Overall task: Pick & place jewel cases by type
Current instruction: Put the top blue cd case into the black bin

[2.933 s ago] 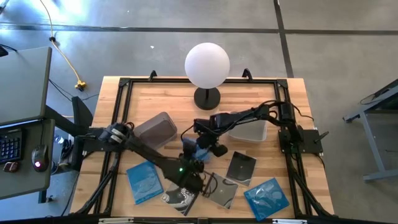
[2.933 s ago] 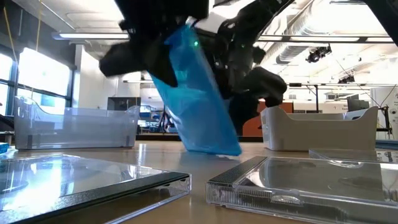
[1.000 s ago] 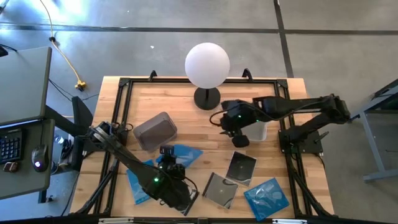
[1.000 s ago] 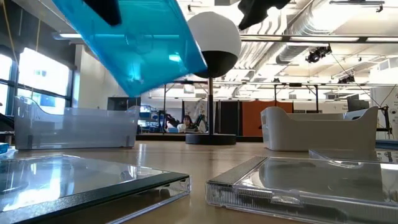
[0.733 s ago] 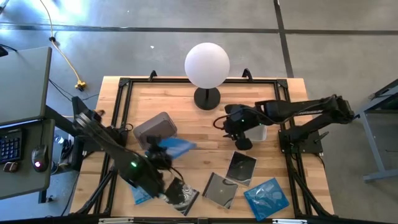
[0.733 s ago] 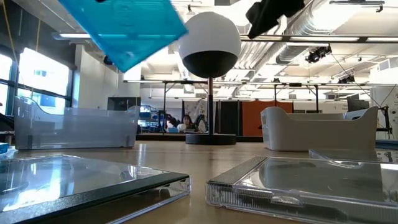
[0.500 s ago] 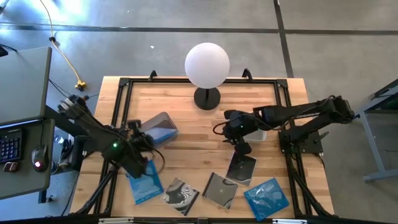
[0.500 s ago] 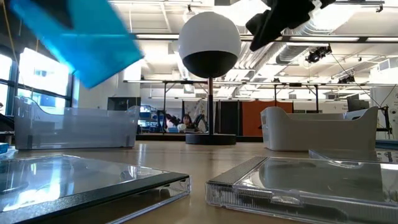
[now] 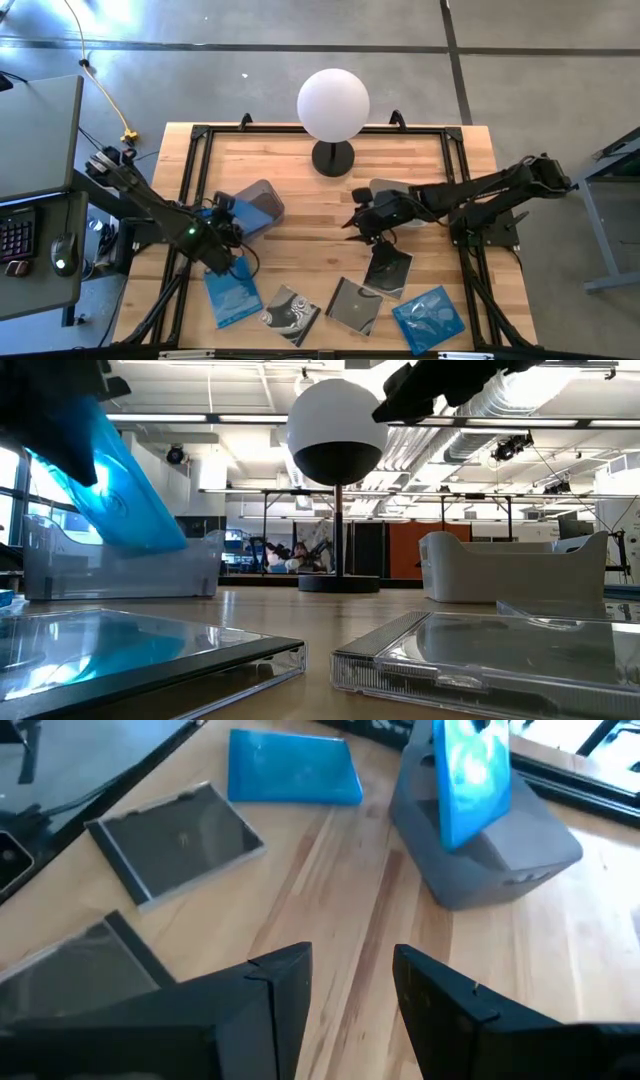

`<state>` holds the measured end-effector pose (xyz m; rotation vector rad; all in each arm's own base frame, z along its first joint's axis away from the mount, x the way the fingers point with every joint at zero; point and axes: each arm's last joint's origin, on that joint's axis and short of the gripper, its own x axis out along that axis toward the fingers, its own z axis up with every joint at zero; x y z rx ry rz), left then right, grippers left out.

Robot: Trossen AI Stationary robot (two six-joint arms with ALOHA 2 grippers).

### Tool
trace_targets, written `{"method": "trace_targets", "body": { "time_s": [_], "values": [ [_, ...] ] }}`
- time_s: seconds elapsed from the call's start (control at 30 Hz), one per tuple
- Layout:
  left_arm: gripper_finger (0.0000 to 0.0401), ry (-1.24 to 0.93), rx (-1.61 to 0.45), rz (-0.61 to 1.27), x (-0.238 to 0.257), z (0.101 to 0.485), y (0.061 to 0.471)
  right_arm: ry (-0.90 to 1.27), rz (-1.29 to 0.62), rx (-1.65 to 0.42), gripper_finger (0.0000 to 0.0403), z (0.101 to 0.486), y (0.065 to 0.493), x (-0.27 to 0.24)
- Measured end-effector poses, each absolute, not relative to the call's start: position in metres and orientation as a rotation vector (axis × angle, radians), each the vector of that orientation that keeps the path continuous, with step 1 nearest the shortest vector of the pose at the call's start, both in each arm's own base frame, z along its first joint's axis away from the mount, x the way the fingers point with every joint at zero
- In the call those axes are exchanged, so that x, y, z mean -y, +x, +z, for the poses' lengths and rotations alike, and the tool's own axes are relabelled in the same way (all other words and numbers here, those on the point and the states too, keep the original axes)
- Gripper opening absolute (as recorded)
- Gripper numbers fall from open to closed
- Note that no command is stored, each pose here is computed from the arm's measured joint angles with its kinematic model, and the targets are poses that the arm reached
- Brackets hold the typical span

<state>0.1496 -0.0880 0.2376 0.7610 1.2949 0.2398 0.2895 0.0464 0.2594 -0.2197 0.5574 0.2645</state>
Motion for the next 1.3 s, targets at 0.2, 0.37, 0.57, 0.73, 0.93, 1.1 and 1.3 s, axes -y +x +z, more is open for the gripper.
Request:
{"method": "trace_targets", "body": {
  "time_s": [0.2,0.37,0.57,0.73,0.93,1.1,1.3],
  "values": [
    [0.0015,0.696,-1.373,0.331,0.075,0.229,0.165,-0.203,0.261,-0.569,0.0138,0.257,0.289,-0.046],
    [0.0015,0.649,-1.450,0.400,0.063,0.220,0.177,-0.198,0.290,-0.568,0.0138,0.257,0.288,-0.050],
    [0.0015,0.541,-1.497,0.401,0.057,0.214,0.186,-0.205,0.314,-0.566,0.0138,0.257,0.287,-0.056],
    [0.0015,0.435,-1.460,0.450,0.059,0.224,0.190,-0.208,0.321,-0.565,0.0138,0.257,0.287,-0.058],
    [0.0015,0.225,-1.419,0.456,0.065,0.251,0.200,-0.209,0.319,-0.564,0.0138,0.257,0.287,-0.058],
    [0.0019,0.108,-1.456,0.494,0.057,0.261,0.202,-0.209,0.319,-0.564,0.0138,0.257,0.287,-0.058],
    [0.0078,-0.090,-1.501,0.554,0.035,0.260,0.207,-0.209,0.319,-0.564,0.0138,0.257,0.287,-0.058]
  ]
}}
